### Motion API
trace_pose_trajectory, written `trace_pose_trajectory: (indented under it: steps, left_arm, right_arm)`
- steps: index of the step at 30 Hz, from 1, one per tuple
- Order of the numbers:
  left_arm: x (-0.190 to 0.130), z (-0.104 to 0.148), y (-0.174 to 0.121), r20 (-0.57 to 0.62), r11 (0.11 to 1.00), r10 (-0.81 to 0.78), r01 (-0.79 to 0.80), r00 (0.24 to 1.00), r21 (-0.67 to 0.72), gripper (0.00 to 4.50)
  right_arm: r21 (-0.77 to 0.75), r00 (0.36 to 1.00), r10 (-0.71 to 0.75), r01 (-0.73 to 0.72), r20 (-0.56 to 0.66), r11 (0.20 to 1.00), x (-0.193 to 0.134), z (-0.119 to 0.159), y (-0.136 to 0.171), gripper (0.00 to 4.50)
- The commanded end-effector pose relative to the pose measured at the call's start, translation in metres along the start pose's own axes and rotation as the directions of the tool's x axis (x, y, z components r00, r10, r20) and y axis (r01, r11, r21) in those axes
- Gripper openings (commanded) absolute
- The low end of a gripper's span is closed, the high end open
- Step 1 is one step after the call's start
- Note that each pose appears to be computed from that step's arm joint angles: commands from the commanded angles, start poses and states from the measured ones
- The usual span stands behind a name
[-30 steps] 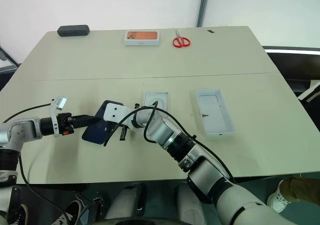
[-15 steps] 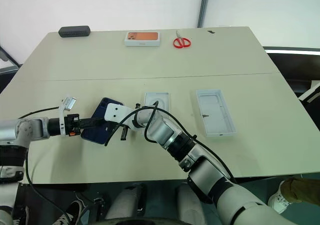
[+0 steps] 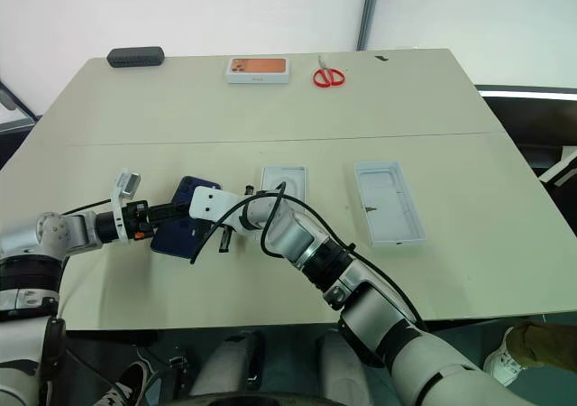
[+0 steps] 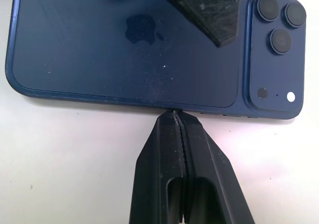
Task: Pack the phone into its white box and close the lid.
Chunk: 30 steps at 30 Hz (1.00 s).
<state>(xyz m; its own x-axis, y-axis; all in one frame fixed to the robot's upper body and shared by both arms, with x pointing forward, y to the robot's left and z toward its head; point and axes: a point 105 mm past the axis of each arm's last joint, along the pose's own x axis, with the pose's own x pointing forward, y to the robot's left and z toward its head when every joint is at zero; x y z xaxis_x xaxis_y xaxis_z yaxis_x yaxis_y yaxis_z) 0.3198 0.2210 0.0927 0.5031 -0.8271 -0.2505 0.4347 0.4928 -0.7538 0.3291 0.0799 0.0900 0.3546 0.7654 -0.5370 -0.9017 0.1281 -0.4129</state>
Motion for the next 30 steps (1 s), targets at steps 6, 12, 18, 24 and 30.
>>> trace_pose_trajectory:
  steps: [6,12,18,24,30]
  left_arm:
    - [0.0125,-0.0109,0.0169,-0.022,0.997,0.066,-0.067,0.998,-0.049,3.96]
    - [0.0125,-0.0137,0.0164,-0.034,0.996,0.06,-0.062,0.998,-0.066,2.61]
    - [0.0118,-0.0165,0.017,-0.041,0.995,0.068,-0.071,0.997,-0.063,2.61]
    - [0.012,-0.0179,0.0168,-0.034,0.995,0.064,-0.066,0.997,-0.081,2.34]
    - [0.0127,-0.0178,0.0151,-0.022,0.994,0.06,-0.062,0.998,-0.088,1.28]
  right_arm:
    - [-0.023,1.0,-0.006,0.007,0.019,1.0,-0.0004,0.0057,-0.0002,0.02]
    - [-0.021,1.0,-0.005,0.006,0.017,1.0,-0.0011,0.0044,0.0009,0.0]
    - [-0.022,1.0,-0.007,0.007,0.015,1.0,-0.0016,0.0034,0.0003,0.0]
    - [-0.022,1.0,-0.008,0.008,0.012,1.0,-0.0013,0.0025,0.0003,0.0]
    - [-0.022,1.0,-0.008,0.008,0.007,1.0,-0.0017,0.0005,0.001,0.0]
